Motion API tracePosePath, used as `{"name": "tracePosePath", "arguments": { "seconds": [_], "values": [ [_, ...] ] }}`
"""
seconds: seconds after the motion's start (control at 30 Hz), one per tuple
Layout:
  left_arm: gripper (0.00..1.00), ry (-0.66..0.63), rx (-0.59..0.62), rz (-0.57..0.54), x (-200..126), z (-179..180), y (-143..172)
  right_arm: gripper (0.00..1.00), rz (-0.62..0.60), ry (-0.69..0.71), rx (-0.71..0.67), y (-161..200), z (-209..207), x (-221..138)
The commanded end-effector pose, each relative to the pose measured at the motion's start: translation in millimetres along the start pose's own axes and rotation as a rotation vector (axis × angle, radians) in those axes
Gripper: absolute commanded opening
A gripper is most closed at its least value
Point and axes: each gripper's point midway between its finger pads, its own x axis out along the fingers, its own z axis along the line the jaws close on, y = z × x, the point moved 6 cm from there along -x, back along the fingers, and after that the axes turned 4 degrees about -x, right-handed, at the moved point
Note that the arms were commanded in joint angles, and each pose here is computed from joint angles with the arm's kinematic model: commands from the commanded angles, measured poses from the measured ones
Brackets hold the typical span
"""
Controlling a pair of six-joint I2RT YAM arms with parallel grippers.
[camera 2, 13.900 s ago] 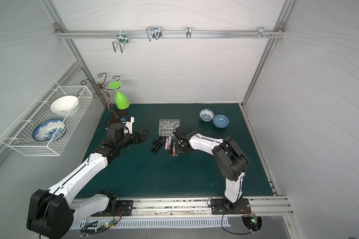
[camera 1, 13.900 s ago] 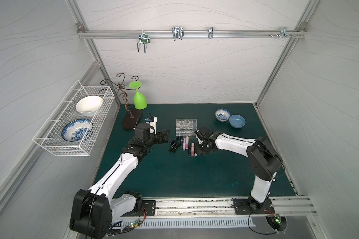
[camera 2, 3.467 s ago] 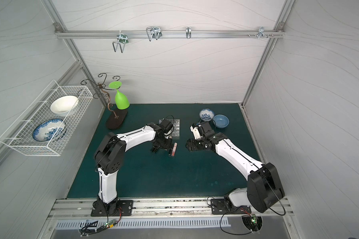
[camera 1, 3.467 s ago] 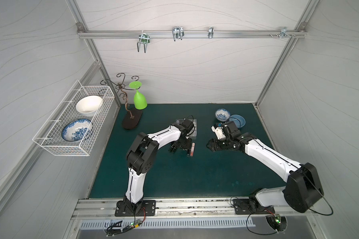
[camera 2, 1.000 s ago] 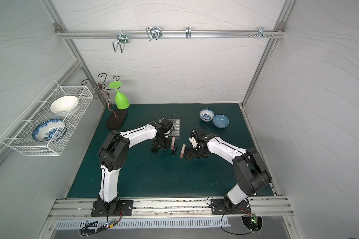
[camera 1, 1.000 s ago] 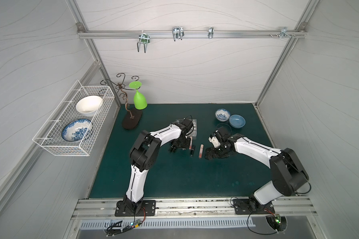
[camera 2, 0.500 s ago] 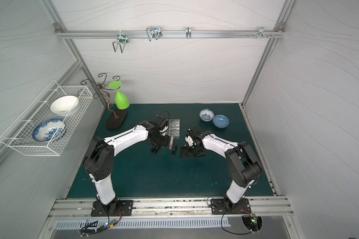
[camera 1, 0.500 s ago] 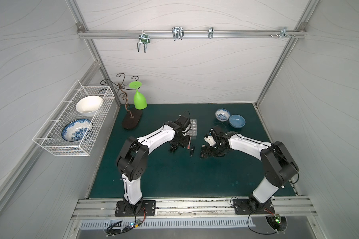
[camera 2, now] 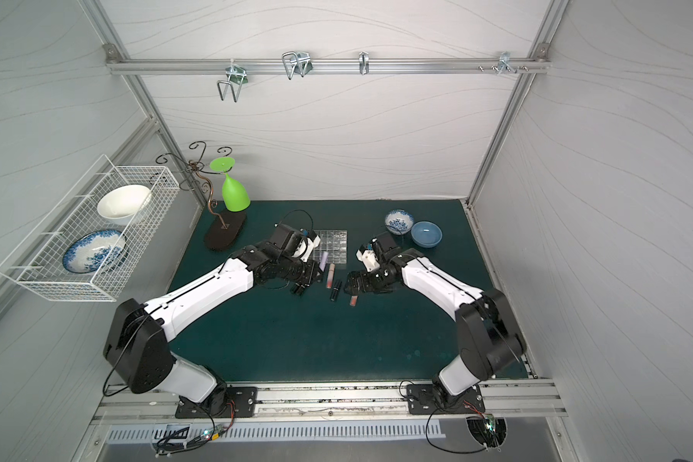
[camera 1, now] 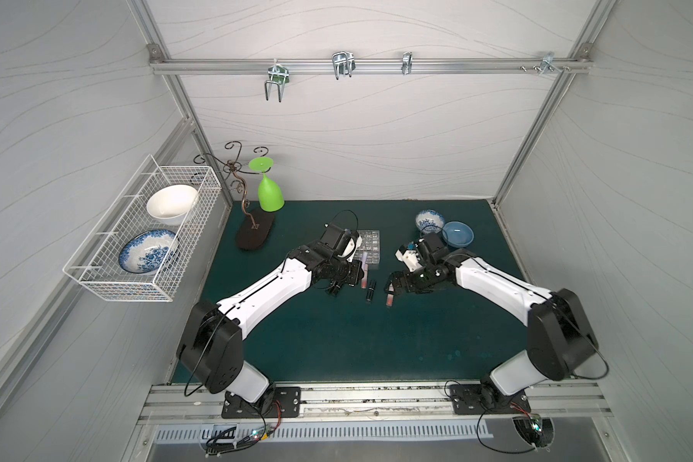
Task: Arrange the lipsticks in the organizer
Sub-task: Pick up the lipstick at the center of the board.
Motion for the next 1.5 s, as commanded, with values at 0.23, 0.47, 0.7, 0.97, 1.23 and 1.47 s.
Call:
{"name": "tracePosePath", "arguments": {
  "seconds": [0.23,0.47,0.7,0.97,1.23,1.47],
  "values": [
    [0.11,0.485,0.183,-0.066,-45,-65,-2,0.92,-0.171,-0.496,-0.177,-43,80,-101],
    [0.11,0.552,0.215,-0.071,-60,-75,3,0.77,-0.124,-0.498,-0.181,-52,82,-101],
    [0.11,0.568,0.222,-0.071,-63,-77,4,0.67,-0.101,-0.503,-0.189,-51,87,-92],
    [0.11,0.541,0.224,-0.078,-63,-75,4,0.39,-0.110,-0.539,-0.192,-53,90,-94],
    [0.21,0.507,0.230,-0.096,-65,-72,4,0.18,-0.115,-0.532,-0.179,-57,87,-88],
    [0.44,0.427,0.234,-0.150,-68,-64,3,0.12,-0.138,-0.493,-0.173,-66,82,-82]
  ]
}}
